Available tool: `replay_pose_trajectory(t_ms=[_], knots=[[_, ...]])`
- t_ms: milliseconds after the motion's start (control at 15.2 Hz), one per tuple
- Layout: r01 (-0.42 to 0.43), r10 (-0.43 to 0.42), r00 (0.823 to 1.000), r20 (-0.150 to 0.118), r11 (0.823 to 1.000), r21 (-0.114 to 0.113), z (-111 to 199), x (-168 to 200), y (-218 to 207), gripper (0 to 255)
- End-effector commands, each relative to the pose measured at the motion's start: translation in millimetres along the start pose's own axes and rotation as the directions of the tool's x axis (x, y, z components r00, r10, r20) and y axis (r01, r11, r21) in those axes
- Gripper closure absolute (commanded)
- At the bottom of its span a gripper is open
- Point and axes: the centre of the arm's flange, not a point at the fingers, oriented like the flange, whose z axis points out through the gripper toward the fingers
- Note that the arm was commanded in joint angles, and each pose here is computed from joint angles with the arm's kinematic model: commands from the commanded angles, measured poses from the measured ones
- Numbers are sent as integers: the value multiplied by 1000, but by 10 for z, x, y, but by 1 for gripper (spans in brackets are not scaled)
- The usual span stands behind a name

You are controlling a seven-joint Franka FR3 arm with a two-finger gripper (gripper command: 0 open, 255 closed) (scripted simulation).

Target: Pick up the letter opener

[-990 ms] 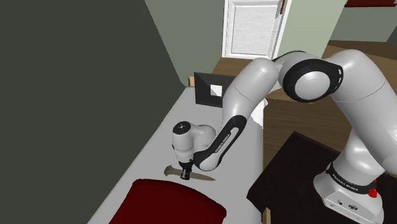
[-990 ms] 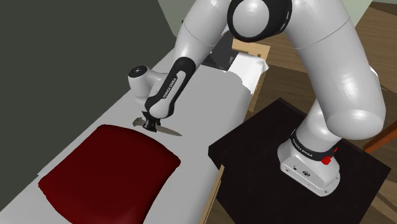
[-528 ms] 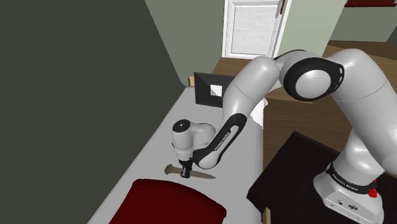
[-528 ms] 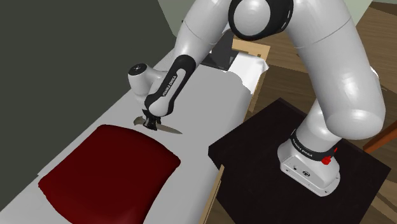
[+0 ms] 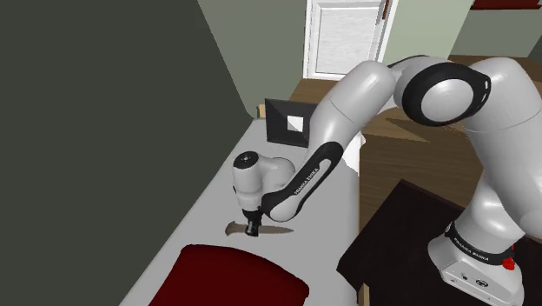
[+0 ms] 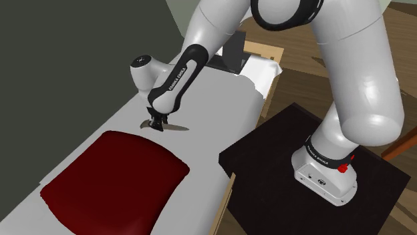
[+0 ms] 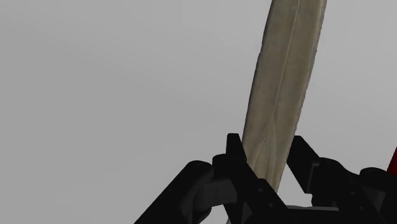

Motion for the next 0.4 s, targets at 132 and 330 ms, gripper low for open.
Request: replay_pose_trajectory(t_ms=[132, 330], knots=[[0, 0, 1000, 0, 1000, 0, -202, -5, 12, 255], [0, 0, 1000, 0, 1000, 0, -263, -5, 14, 255]])
